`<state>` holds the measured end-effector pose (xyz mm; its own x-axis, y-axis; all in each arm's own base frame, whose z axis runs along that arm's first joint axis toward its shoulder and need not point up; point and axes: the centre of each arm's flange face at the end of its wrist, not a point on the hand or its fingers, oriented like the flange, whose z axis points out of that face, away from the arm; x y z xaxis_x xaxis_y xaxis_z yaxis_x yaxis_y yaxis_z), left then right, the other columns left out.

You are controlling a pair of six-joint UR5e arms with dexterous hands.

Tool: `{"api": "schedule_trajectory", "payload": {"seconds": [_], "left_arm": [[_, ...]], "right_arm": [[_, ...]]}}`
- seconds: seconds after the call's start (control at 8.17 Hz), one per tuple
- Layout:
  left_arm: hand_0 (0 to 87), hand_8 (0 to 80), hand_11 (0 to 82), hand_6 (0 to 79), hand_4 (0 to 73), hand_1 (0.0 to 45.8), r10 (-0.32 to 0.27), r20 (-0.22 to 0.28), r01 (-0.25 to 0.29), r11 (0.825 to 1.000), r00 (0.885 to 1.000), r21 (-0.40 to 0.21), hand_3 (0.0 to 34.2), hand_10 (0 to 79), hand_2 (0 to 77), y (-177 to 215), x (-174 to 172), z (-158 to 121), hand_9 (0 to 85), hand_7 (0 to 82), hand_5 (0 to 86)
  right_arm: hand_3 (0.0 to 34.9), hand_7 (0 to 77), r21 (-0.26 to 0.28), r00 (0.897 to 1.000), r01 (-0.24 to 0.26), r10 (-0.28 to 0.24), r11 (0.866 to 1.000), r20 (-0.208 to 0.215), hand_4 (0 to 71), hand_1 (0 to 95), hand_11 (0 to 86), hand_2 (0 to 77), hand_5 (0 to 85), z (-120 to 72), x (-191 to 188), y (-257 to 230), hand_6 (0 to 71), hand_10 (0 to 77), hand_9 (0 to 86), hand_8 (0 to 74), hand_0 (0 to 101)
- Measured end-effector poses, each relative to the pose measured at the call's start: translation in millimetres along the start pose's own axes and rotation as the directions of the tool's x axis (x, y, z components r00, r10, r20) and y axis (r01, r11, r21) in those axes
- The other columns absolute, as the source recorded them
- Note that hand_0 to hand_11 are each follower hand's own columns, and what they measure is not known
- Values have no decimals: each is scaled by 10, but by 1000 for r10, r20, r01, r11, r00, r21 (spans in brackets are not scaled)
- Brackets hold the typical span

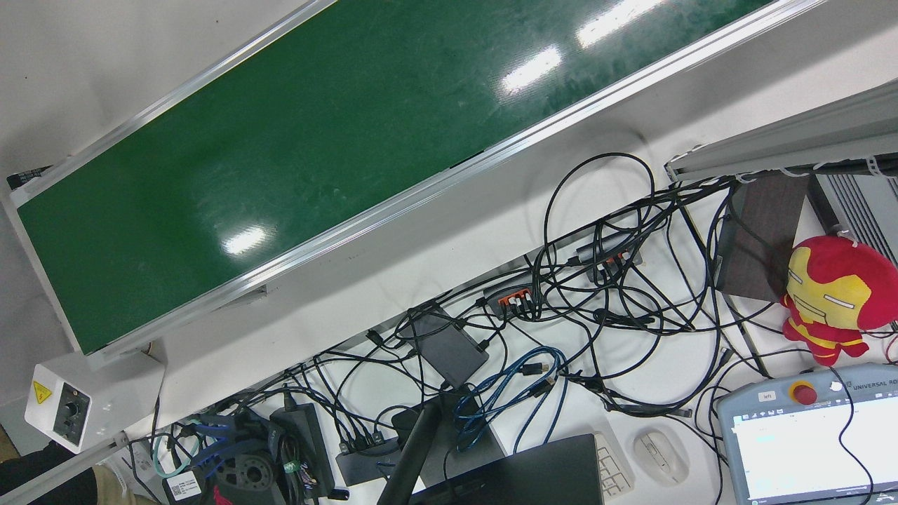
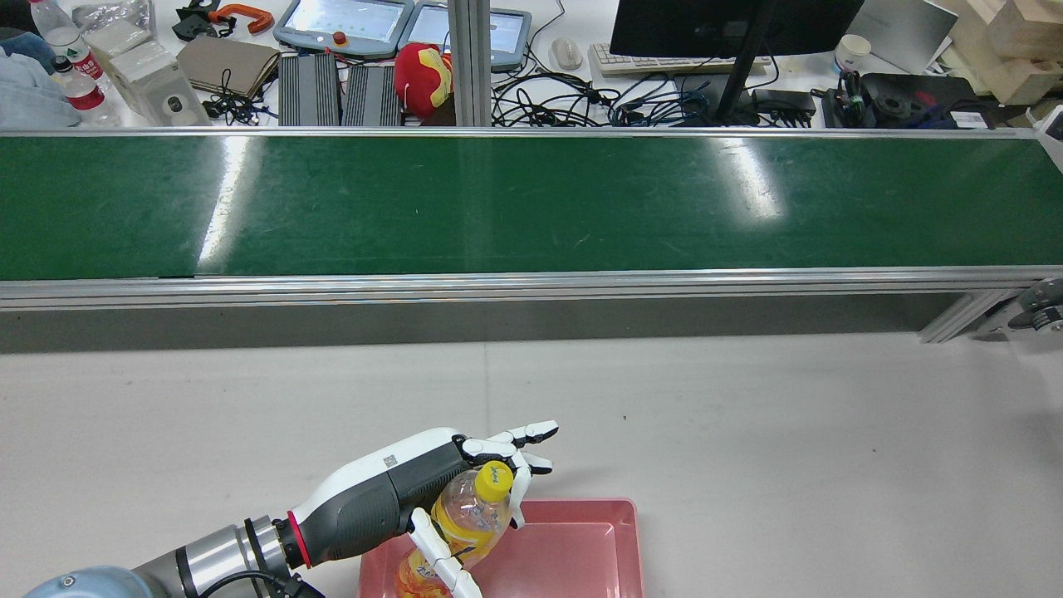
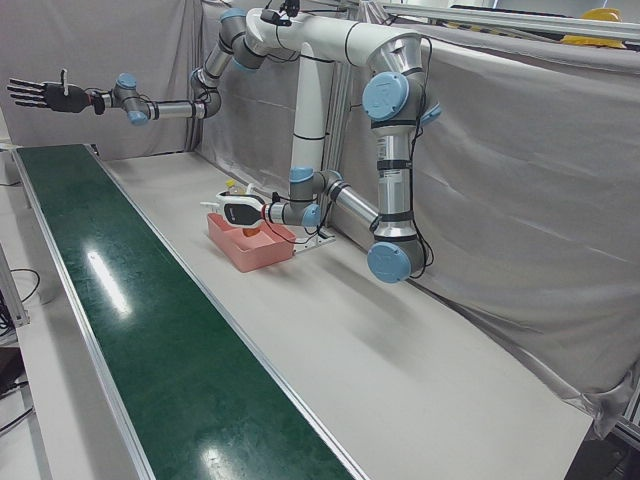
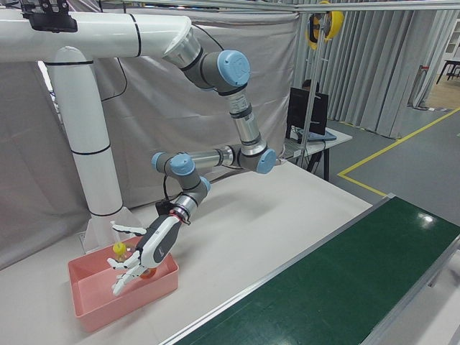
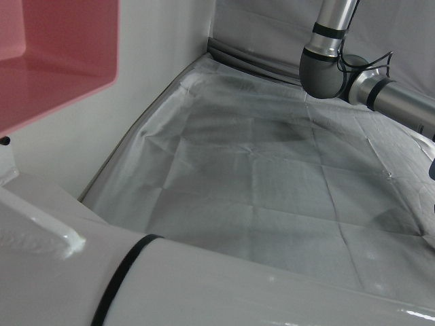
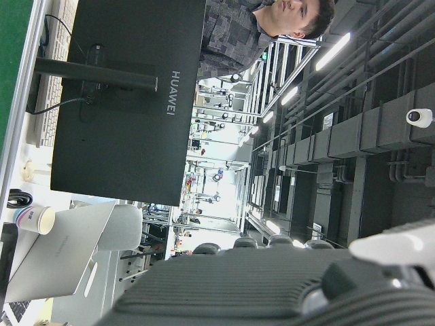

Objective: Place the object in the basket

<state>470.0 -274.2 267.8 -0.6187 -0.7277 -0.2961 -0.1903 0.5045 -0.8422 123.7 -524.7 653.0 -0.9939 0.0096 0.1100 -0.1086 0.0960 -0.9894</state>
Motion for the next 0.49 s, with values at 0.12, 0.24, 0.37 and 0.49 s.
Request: {"api": "schedule_trajectory", "payload": {"seconds": [0.12, 0.24, 0.37, 0.49], "left_arm": [[595, 93, 284, 27, 169, 180, -2, -5, 2, 1000, 1000, -6, 0, 142, 71, 9, 12, 2, 136, 16, 447], [594, 65, 164, 11, 11, 295, -4, -11, 4, 1000, 1000, -15, 0, 98, 0, 16, 27, 11, 65, 22, 218], [594, 65, 164, 11, 11, 213, -6, -20, 6, 1000, 1000, -22, 0, 98, 0, 19, 58, 19, 65, 22, 235], [594, 65, 164, 22, 11, 180, -12, -35, 11, 999, 999, -34, 0, 98, 0, 45, 117, 27, 71, 22, 240]], "right_arm": [[2, 5, 0, 1000, 0, 0, 1000, 0, 0, 0, 0, 0, 0, -1, -2, 0, 0, 0, 0, 0, 3], [2, 5, 1, 1000, 0, 0, 1000, 0, 0, 0, 0, 0, 0, -2, -4, -1, 0, 0, 0, 0, 3], [2, 5, 0, 1000, 0, 0, 1000, 1, 0, 0, 0, 5, 0, -1, -4, 0, 0, 0, 0, 0, 3], [2, 5, 0, 1000, 0, 0, 1000, 1, 0, 0, 0, 0, 0, -1, -3, 0, 0, 0, 0, 0, 2]]}}
